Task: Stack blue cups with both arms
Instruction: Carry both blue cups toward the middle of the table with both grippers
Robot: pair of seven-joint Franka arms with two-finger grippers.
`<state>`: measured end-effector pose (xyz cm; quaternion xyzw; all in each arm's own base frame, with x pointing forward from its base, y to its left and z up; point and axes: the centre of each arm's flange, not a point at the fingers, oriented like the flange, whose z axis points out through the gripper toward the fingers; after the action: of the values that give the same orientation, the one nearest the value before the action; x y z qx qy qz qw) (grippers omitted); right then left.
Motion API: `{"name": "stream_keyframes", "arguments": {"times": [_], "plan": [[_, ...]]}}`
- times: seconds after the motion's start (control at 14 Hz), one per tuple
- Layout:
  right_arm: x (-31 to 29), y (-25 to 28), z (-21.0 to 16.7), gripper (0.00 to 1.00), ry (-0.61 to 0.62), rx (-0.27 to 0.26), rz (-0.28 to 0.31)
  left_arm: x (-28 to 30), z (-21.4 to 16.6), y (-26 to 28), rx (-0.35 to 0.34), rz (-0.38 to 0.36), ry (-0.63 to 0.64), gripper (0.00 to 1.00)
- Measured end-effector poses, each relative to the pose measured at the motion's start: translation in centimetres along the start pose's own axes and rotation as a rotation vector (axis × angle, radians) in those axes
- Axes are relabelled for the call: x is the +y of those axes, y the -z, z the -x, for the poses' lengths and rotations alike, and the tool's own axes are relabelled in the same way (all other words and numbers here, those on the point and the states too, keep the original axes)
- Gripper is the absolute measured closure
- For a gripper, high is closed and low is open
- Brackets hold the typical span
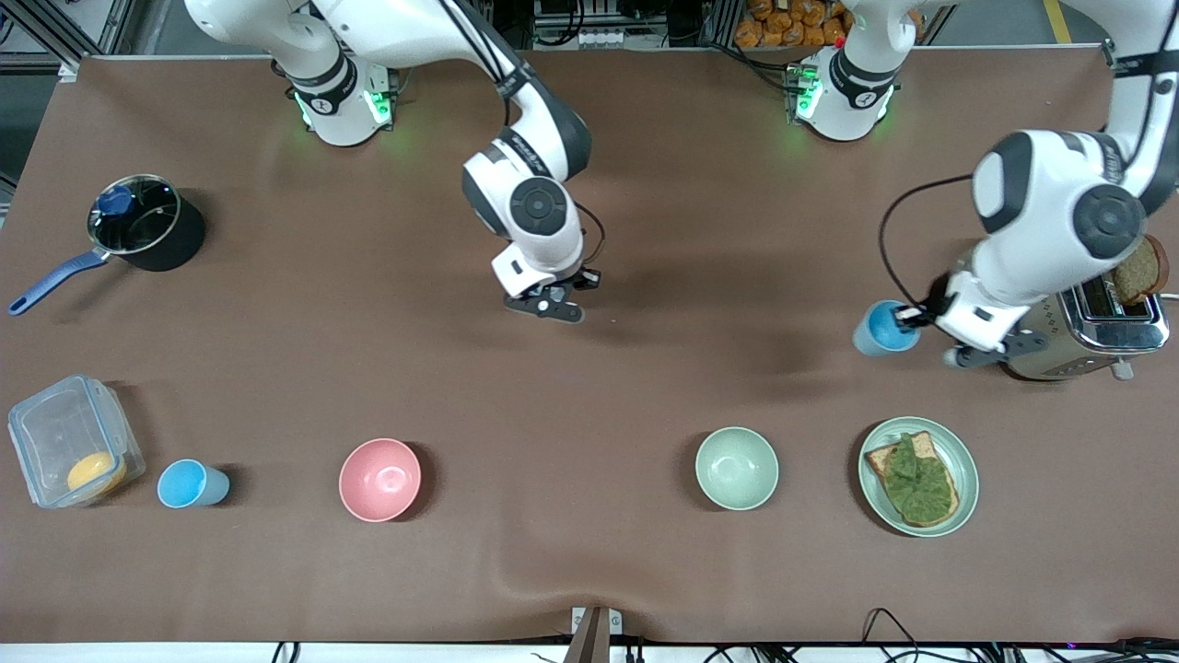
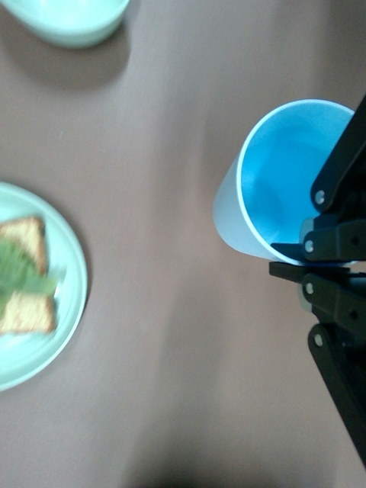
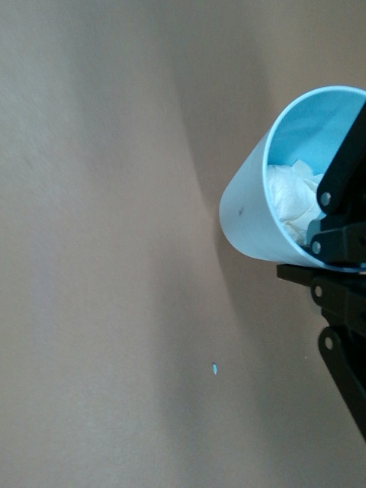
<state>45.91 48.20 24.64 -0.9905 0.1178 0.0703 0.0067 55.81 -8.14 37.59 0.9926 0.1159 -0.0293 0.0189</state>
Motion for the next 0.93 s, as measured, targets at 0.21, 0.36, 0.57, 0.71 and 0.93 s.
{"name": "stream_keyframes", "arguments": {"times": [0.21,0.36,0.57,0.71,0.93], "plan": [[-1.1,-1.9,1.3,0.96,0.025,-0.001,0.012,5.5,2.6,0.2,-0.001,0.005,0.035,0.97],[-1.9,-2.4,2.4,0.96,0.039,0.0,0.015,7.7,3.8,0.4,-0.002,0.013,0.06,0.97],[-2.5,-2.1,2.8,0.72,0.02,0.006,0.006,9.1,4.4,0.8,-0.009,0.039,0.09,0.97],[-3.2,-0.7,2.4,0.5,0.016,0.019,-0.014,9.9,4.9,0.9,-0.017,0.044,0.085,0.97],[-3.9,2.8,1.3,0.21,0.01,0.017,-0.011,12.0,6.2,1.1,-0.028,0.059,0.104,0.97]]}}
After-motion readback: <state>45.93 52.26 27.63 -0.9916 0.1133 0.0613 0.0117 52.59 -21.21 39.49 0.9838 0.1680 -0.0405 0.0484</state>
